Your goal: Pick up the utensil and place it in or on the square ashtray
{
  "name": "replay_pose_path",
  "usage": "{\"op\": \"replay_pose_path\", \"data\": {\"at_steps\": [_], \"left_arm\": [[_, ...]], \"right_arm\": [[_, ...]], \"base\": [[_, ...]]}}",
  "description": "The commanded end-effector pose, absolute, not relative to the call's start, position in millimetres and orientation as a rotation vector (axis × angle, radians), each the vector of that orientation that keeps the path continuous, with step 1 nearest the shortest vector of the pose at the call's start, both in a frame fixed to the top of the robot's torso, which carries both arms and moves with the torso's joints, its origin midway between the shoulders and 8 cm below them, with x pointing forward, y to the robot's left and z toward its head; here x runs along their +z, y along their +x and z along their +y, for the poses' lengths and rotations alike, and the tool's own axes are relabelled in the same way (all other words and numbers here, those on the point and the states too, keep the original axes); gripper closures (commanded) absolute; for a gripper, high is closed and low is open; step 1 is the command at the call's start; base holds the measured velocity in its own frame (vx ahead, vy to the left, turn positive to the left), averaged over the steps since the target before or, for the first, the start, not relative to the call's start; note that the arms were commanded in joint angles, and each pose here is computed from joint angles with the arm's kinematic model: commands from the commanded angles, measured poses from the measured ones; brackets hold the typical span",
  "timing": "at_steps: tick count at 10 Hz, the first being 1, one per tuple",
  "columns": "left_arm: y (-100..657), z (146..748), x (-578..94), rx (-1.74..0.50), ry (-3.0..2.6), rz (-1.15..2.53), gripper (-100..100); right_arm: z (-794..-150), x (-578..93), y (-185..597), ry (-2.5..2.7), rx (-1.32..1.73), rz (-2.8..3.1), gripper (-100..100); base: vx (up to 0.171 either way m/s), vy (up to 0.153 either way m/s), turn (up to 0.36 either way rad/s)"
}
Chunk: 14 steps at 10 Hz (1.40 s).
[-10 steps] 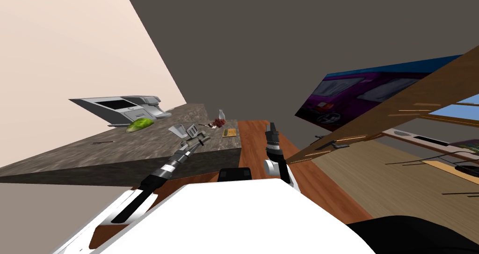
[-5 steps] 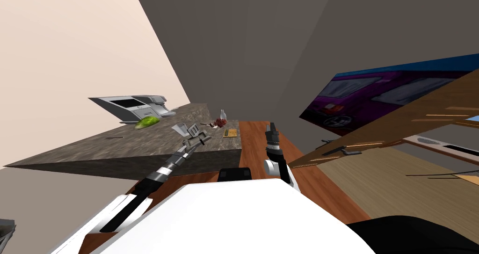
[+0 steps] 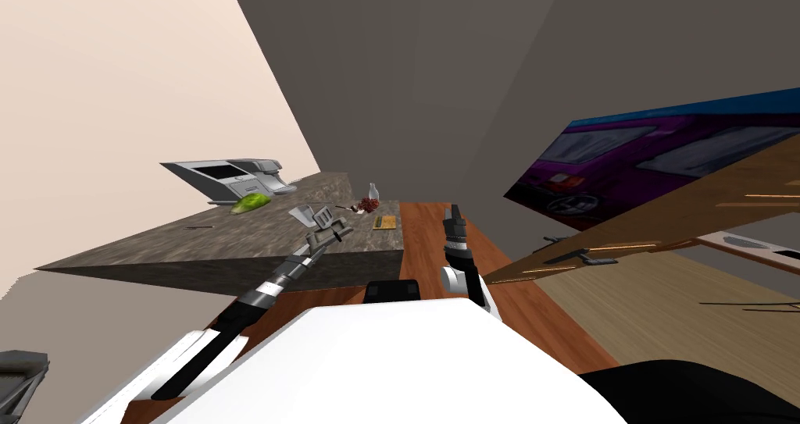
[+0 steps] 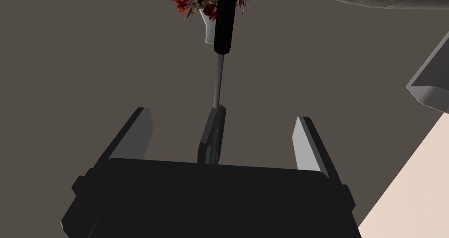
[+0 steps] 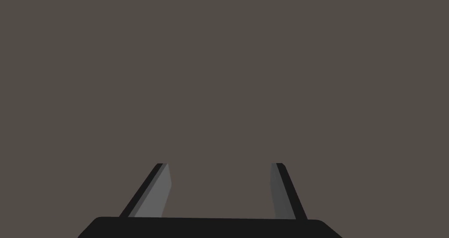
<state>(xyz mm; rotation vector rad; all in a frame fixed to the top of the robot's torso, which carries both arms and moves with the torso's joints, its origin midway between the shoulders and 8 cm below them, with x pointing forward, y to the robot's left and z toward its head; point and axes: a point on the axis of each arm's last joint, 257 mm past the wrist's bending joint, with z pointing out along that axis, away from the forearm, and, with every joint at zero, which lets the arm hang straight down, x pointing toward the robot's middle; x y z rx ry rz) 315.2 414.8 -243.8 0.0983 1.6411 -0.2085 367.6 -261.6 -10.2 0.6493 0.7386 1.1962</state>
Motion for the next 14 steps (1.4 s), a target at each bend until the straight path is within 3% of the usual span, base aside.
{"op": "replay_pose_path", "data": {"at_steps": [1,14], "left_arm": [[315.2,414.9,-243.9,-0.208,0.098,1.641,-100],[283.2,415.3,-250.1,-0.236,0.129,1.648,-100]], "right_arm": [[-261.6,-10.2,367.6,0.649,1.196,0.739,0],[-261.6,-10.2,367.6,0.649,1.196,0.739,0]], "base": [[0.0,0.0,0.0],[0.006,-0.008,0.024]]}}
